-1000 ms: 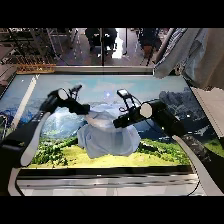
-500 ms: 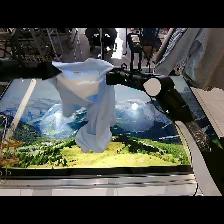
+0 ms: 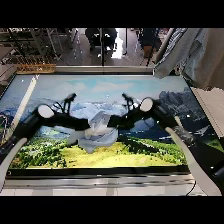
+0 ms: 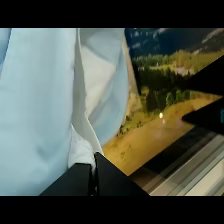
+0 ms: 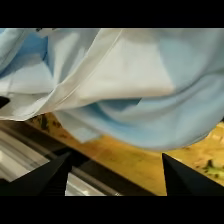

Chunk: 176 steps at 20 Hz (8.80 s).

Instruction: Fold the clothes and pants, and hang the long-sleeved shirts on hangers.

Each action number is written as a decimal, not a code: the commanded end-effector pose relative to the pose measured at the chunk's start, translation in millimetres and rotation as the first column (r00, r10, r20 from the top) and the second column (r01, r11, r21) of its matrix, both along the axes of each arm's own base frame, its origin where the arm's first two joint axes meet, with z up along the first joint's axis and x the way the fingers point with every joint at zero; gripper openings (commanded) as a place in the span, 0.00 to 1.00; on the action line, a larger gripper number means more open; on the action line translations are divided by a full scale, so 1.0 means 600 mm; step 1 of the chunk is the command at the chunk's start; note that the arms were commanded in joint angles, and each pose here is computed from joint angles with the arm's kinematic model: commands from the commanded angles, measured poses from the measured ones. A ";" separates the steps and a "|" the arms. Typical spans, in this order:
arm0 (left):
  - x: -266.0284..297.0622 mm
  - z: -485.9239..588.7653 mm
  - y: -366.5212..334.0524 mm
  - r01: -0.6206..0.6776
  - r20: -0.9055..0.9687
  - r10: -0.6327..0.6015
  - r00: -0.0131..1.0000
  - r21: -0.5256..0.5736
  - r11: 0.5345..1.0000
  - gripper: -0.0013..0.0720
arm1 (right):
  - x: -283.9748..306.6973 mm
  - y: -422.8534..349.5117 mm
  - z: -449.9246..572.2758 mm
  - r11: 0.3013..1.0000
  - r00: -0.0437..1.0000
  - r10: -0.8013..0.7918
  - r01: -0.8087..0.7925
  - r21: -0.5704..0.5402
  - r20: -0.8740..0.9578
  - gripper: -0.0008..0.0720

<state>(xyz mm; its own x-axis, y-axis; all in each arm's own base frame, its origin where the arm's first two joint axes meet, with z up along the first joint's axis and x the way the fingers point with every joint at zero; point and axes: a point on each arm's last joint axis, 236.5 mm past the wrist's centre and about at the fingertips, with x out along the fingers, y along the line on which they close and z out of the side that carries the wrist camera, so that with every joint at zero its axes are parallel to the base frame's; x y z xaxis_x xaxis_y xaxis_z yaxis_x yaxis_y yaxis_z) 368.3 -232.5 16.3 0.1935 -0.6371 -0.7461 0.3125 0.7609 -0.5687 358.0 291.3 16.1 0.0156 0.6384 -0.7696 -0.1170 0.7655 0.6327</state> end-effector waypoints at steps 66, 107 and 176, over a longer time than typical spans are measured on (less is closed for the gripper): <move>0.082 0.272 0.087 -0.175 0.559 0.092 0.824 0.096 0.980 0.03 | -0.040 0.002 0.215 0.949 0.897 0.212 -0.094 -0.301 0.389 0.04; -0.084 0.095 0.835 -0.898 0.517 0.747 0.419 0.357 0.257 0.04 | 0.028 0.081 0.170 0.952 0.846 0.219 -0.078 -0.295 0.486 0.04; 0.054 0.317 0.032 0.107 0.785 0.014 0.620 -0.103 0.989 0.03 | 0.094 0.085 0.346 0.990 0.739 0.058 0.041 -0.132 0.671 0.04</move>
